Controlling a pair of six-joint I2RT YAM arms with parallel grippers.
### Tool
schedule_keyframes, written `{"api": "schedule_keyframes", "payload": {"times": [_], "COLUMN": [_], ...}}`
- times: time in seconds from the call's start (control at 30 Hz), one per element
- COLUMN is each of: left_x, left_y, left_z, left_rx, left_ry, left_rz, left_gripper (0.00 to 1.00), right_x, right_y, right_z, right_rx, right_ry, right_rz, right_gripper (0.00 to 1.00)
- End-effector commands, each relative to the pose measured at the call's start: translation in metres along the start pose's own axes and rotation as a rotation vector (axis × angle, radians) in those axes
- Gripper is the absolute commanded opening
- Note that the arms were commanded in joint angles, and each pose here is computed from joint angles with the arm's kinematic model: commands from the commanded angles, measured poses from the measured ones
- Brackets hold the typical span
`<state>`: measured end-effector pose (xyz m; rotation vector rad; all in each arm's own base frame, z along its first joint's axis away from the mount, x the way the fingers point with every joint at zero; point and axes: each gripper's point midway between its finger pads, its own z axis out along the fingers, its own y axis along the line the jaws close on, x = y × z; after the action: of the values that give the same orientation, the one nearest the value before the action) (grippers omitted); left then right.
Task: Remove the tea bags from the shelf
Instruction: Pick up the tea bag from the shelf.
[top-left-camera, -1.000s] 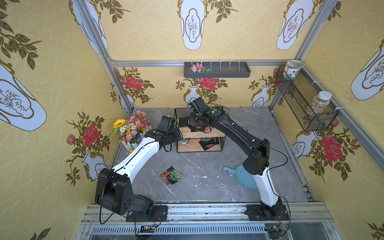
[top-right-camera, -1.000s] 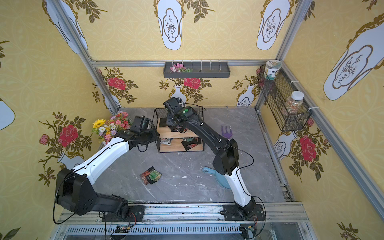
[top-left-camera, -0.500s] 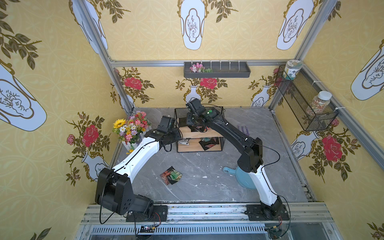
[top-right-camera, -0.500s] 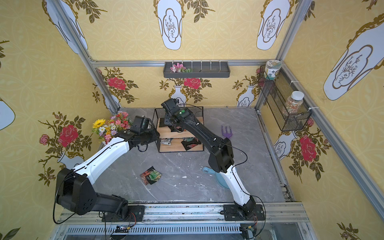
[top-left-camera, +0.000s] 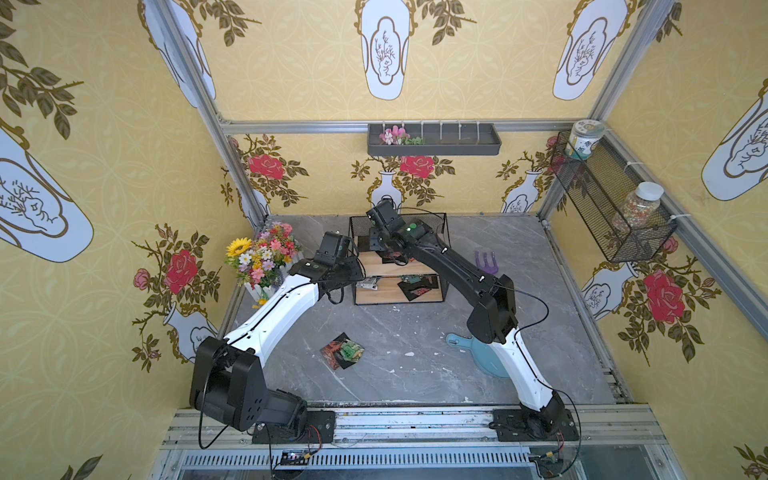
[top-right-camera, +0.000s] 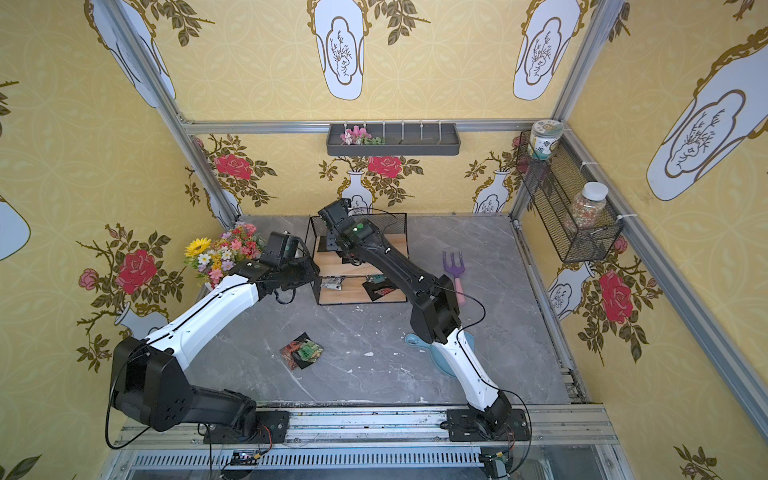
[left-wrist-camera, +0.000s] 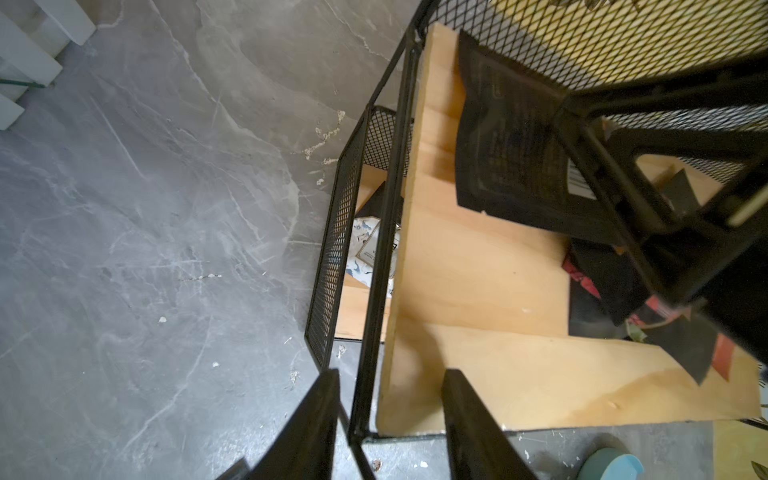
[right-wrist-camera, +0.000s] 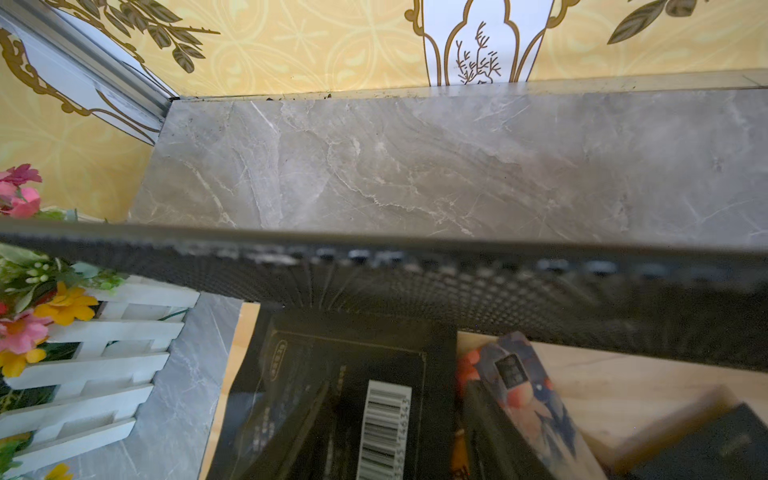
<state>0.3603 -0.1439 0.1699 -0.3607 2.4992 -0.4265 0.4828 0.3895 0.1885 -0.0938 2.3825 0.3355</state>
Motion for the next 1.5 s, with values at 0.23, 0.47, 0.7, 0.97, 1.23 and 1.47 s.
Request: {"api": "schedule_keyframes", "payload": {"times": [0.23,0.47,0.7,0.97,1.23,1.47], "left_x": [0.009,0.009,0.008,0.007,0.008,0.007], "left_y": [0.006,0.007,0.006,0.007,0.006,0.005], "left_z": [0.001,0.001,0.001,-0.001,-0.001,-0.001], "left_rx": [-0.027,-0.032,-0.031,-0.032,-0.029,-0.026], "left_ry": [0.040,0.040,0.038,0.036,0.039,0.038], "left_rz": [0.010,0.013,0.014,0.019,0.018,0.018], "left_gripper": [0.46,0.46,0.46,0.45,0.45,0.45], "right_x": [0.054,0.070,0.071,0.046,-0.002,-0.019], "right_y": [-0.033,-0.047,-0.053,-0.049,-0.024,-0.008], "right_z": [0.015,0.015,0.012,-0.003,-0.034,-0.043], "right_rx": [0.188,0.274,0.294,0.242,0.060,-0.051], "right_ry": [0.133,0.165,0.165,0.112,0.005,-0.003], "right_rz": [-0.093,-0.141,-0.136,-0.071,0.020,0.093], "right_gripper": [0.43,0.34,0.14,0.00,0.00,0.00]}}
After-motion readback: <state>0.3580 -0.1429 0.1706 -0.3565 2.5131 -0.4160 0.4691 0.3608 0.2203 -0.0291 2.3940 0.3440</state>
